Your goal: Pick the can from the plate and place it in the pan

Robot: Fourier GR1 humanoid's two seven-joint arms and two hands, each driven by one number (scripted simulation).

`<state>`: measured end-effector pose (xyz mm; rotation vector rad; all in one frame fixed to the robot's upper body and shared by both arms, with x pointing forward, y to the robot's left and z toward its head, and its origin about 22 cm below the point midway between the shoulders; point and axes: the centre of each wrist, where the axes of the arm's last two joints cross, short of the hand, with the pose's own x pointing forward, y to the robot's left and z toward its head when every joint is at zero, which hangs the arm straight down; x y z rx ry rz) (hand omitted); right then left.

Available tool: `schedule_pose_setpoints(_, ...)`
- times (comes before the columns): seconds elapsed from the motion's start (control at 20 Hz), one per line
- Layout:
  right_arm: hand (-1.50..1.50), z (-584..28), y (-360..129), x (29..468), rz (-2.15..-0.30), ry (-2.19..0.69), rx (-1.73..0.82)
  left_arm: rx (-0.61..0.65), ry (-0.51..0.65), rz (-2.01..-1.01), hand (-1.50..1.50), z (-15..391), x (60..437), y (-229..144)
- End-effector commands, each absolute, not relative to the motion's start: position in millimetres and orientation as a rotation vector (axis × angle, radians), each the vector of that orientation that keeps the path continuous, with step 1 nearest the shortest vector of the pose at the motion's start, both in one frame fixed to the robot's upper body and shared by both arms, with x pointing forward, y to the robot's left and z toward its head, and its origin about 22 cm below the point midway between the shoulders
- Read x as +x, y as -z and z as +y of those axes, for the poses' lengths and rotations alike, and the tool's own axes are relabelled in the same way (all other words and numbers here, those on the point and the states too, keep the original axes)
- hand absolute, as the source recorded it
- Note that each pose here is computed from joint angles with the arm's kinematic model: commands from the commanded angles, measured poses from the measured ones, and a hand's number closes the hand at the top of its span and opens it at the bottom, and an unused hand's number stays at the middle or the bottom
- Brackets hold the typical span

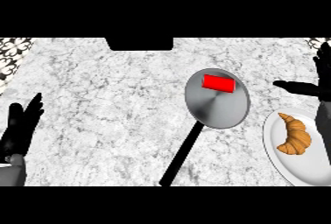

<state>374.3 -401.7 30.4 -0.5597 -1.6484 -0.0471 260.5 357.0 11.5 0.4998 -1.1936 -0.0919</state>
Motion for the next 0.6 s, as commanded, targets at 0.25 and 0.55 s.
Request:
schedule_pose_setpoints(0.25, -1.50, -507.9, -66.1, 303.8, -1.634, -0.003, -0.524, 0.510, 0.092, -1.203, 0.00, 351.3, 269.1, 0.1)
schedule_pose_setpoints(0.55, -1.50, -558.5, -81.6, 255.0, -1.664, -0.042, -0.510, 0.499, 0.079, -1.188, 0.00, 349.3, 279.1, 5.3)
